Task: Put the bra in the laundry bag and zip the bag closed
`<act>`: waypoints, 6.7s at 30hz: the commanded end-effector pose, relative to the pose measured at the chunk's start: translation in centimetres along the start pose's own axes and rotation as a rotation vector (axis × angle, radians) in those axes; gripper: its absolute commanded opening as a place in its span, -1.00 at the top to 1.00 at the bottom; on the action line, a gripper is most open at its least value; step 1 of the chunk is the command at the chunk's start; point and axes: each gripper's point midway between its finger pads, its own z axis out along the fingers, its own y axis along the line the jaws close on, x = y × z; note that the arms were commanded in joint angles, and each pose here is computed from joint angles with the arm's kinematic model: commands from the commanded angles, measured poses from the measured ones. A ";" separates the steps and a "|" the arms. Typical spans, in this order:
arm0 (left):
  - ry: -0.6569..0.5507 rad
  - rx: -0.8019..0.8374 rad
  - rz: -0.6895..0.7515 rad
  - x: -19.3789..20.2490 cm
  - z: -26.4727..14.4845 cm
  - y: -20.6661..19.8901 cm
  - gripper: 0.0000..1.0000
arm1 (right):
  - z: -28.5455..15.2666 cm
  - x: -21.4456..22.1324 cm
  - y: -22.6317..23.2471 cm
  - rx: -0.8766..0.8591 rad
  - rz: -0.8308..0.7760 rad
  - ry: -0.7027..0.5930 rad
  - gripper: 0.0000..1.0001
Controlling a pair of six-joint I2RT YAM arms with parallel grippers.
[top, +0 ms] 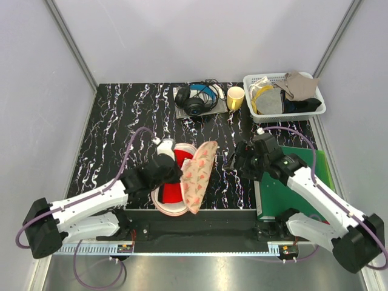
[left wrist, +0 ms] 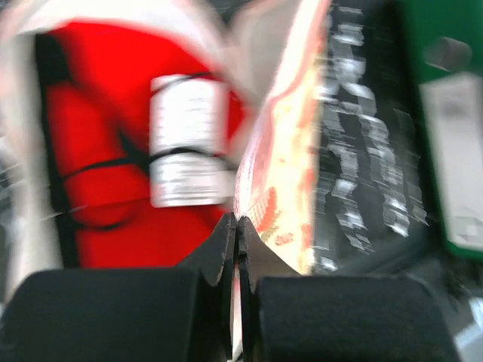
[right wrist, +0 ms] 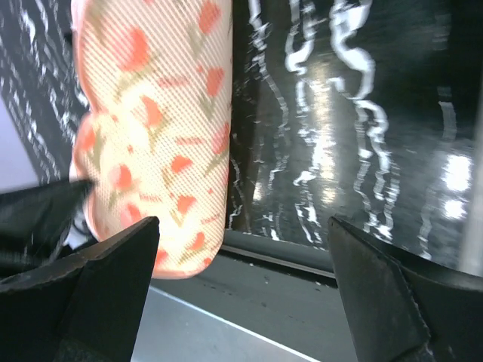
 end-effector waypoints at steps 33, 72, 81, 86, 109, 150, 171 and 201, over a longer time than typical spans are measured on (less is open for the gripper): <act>-0.149 -0.559 -0.631 5.0 -2.2 18.2 0.95 | 16.3 8.5 12.0 -0.580 -0.117 0.411 -0.99; -0.248 -0.181 -0.359 -0.2 -3.9 12.3 -0.13 | 18.4 8.0 10.8 -0.616 -0.023 0.160 0.62; -0.196 0.062 -0.190 0.5 -3.1 4.3 -0.17 | 16.6 3.8 2.9 -0.324 0.272 -0.166 0.46; -0.193 0.257 -0.208 1.9 -2.8 -0.1 -0.19 | 16.5 3.3 0.3 -0.225 0.370 -0.232 0.14; -0.199 -0.014 -0.272 0.3 1.9 6.5 0.50 | 15.1 5.6 3.3 -0.340 0.211 -0.095 -0.52; -0.152 -0.095 -0.231 0.2 3.5 9.2 1.00 | 14.8 9.4 4.3 -0.430 0.083 0.098 -0.81; -0.210 -0.326 -0.332 2.2 1.9 14.6 0.70 | 17.2 9.5 7.5 -0.588 0.202 0.155 -0.99; -0.147 0.261 -0.299 8.8 -1.0 2.7 0.02 | 16.6 2.7 10.9 -0.406 0.620 -0.006 0.42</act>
